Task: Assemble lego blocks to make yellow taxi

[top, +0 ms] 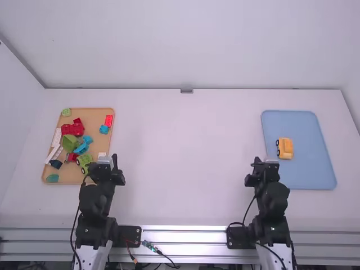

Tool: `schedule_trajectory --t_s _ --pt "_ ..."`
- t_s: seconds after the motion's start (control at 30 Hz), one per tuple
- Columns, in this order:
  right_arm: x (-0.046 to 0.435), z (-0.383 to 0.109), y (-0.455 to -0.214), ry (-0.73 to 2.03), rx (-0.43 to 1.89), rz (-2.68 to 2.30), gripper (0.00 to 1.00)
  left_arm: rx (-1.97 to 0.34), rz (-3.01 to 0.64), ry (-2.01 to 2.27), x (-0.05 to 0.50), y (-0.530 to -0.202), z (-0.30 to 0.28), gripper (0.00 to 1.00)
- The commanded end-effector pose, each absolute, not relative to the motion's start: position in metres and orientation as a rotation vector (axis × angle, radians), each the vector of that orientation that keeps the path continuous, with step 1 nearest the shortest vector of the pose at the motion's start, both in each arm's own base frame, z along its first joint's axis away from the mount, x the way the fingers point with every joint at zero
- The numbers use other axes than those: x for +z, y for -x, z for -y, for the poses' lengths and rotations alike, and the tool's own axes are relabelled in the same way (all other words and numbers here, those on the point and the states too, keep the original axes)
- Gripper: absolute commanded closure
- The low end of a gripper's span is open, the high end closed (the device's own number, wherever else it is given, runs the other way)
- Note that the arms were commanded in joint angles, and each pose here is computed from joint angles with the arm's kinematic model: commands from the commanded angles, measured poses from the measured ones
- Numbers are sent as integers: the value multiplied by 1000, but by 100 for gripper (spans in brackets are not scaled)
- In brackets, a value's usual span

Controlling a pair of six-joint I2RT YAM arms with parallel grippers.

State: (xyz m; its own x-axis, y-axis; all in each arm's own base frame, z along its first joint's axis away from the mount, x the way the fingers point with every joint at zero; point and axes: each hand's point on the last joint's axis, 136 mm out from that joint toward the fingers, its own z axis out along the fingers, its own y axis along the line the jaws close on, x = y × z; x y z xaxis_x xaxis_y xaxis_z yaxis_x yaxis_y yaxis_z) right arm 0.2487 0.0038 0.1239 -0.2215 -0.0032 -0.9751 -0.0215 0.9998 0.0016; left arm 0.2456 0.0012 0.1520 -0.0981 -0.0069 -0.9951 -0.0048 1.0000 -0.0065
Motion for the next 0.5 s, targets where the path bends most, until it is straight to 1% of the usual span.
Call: schedule_trajectory --t_s 0.0,0.33,0.47 --pt "125 -3 -248 12 14 -1777 100 0 -1676 0 148 -246 0 100" --pt "147 -3 -246 12 13 -1679 100 0 -1676 0 148 -246 0 100" --pt "148 -3 -246 12 13 -1676 100 0 -1676 0 148 -246 0 100"
